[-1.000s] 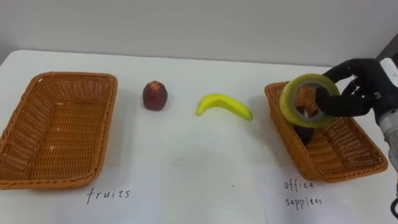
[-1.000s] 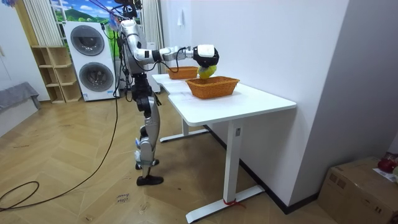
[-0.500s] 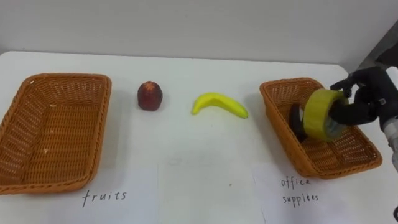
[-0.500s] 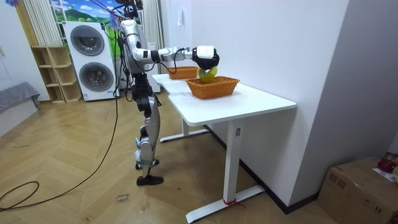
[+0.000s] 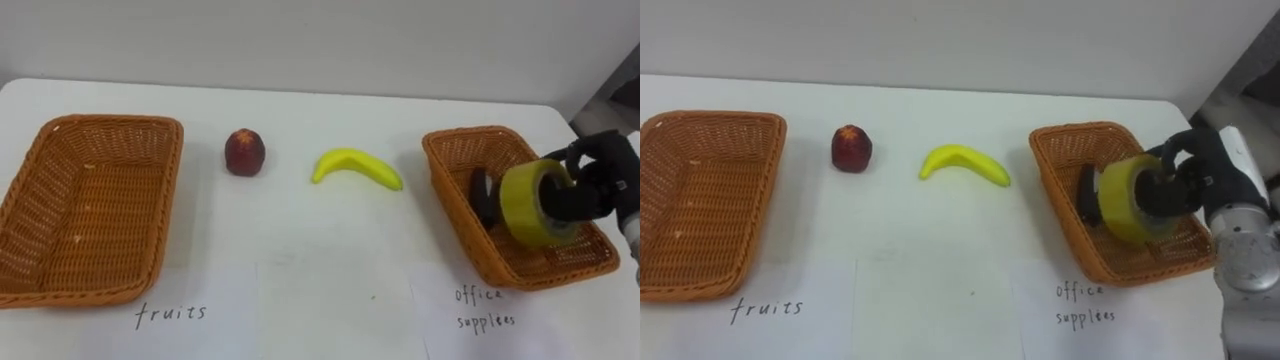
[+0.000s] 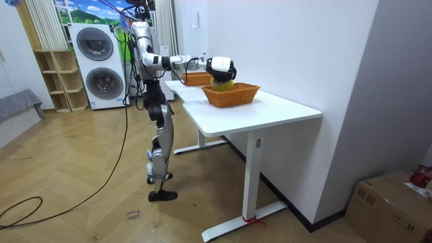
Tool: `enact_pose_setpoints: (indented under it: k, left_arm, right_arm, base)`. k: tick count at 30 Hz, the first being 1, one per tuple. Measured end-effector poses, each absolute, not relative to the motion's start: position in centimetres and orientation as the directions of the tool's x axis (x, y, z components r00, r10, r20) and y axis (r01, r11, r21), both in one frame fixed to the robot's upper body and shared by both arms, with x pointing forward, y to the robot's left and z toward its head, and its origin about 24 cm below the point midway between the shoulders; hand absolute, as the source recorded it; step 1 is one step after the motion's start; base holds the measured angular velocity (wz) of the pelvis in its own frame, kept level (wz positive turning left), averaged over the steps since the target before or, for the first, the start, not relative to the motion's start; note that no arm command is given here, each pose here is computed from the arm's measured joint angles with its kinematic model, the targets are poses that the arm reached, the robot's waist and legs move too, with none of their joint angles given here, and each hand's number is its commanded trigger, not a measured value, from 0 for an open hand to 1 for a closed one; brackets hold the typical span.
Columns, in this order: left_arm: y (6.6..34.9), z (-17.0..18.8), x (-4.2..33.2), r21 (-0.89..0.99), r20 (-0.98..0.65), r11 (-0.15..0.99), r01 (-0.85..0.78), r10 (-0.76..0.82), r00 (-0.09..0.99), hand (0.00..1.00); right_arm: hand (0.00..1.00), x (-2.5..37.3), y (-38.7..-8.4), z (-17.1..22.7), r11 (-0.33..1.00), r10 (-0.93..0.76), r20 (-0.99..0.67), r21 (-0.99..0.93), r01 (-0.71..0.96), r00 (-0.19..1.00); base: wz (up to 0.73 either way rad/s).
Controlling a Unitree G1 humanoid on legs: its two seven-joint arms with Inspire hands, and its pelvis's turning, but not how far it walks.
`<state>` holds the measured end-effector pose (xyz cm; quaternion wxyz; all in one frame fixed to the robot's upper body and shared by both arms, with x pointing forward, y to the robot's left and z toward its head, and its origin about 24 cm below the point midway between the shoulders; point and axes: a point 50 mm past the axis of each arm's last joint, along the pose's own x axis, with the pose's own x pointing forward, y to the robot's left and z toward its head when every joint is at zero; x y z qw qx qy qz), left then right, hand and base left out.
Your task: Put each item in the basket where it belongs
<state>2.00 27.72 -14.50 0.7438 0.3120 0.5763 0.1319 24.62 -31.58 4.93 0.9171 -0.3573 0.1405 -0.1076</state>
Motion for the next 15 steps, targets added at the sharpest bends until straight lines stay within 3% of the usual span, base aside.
enact_pose_setpoints:
  k: [15]
  left_arm:
    - [27.8,-14.5,2.1,0.63,-0.763,0.76,0.159,0.569,0.306,0.0]
  right_arm:
    - [1.0,23.5,-31.9,3.4,0.701,-0.315,-0.242,-0.711,0.054,0.918]
  base:
    - [-0.03]
